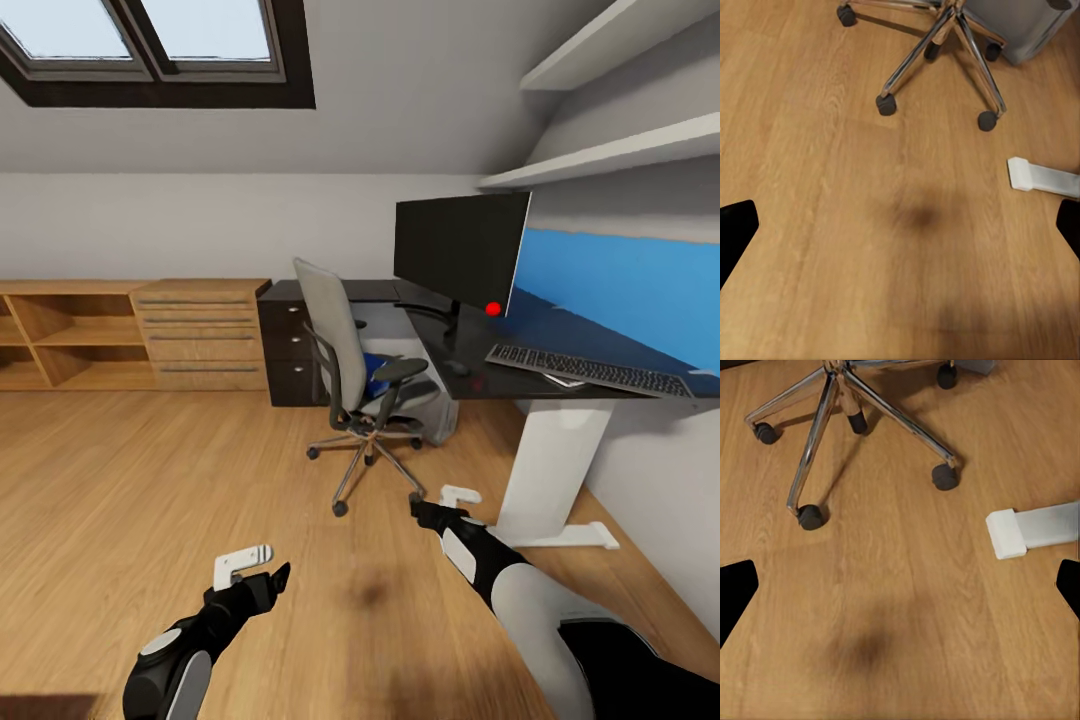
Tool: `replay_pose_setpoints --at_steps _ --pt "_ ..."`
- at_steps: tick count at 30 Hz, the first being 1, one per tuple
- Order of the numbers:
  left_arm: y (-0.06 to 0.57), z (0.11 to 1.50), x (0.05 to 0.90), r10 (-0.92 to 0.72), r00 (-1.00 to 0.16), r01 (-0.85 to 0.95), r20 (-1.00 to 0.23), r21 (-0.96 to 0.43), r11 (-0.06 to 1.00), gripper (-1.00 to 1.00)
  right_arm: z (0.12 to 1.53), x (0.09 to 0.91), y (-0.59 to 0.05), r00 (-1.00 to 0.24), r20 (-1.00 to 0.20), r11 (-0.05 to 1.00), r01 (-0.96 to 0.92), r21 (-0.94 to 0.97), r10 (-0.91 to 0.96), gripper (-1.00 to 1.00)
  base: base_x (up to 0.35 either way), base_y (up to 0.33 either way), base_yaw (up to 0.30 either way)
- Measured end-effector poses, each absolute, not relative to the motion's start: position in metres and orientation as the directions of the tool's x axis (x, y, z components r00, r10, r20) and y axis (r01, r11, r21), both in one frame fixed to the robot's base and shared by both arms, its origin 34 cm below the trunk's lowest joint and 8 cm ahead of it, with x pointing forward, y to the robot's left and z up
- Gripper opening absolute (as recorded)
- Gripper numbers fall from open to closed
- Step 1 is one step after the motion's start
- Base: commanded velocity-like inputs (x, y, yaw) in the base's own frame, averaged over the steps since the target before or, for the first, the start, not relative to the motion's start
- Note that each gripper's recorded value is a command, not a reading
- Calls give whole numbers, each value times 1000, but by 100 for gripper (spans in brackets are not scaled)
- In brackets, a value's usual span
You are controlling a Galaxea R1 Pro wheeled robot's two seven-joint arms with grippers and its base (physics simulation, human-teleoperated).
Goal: In the bedroom, organize the workspace by keeping the computer under the desk, ensuring the monitor is on the desk, placing the keyboard on the desk next to the monitor, placing the mouse on the desk next to the keyboard, moving the folder from the swivel chair onto the desk next to the mouse, stacking the notebook on top of the folder with the pen on top of the notebook, and positioning the swivel chair next to the desk.
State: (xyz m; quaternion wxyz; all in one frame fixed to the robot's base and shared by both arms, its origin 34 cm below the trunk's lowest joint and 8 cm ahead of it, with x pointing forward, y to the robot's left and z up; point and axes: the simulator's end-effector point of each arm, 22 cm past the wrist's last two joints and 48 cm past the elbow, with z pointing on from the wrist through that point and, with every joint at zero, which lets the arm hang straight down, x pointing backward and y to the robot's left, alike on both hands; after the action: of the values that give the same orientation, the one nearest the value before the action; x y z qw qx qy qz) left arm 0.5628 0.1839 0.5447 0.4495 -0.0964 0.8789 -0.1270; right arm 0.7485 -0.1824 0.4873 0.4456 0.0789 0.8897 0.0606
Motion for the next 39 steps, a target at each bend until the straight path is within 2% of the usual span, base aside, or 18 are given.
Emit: replay_pose_setpoints --at_steps 5,10,11,15,39 --pt "188 534 560 -281 -574 -58 -769 -304 951 100 479 747 -183 -587 -795 988 61 144 153 100 0 0 0" --pt "234 529 561 -293 -560 -129 -775 -269 955 100 528 778 -175 -501 -859 994 17 111 105 100 0 0 0" --pt "258 529 560 -289 -554 -156 -781 -244 957 100 529 779 -176 -499 -861 994 15 104 98 100 0 0 0" --pt "279 529 560 -282 -549 -173 -787 -223 959 100 515 771 -176 -526 -846 995 14 95 88 100 0 0 0" --pt "281 529 560 -274 -550 -173 -789 -214 961 100 512 769 -174 -535 -839 994 16 108 100 100 9 0 0"
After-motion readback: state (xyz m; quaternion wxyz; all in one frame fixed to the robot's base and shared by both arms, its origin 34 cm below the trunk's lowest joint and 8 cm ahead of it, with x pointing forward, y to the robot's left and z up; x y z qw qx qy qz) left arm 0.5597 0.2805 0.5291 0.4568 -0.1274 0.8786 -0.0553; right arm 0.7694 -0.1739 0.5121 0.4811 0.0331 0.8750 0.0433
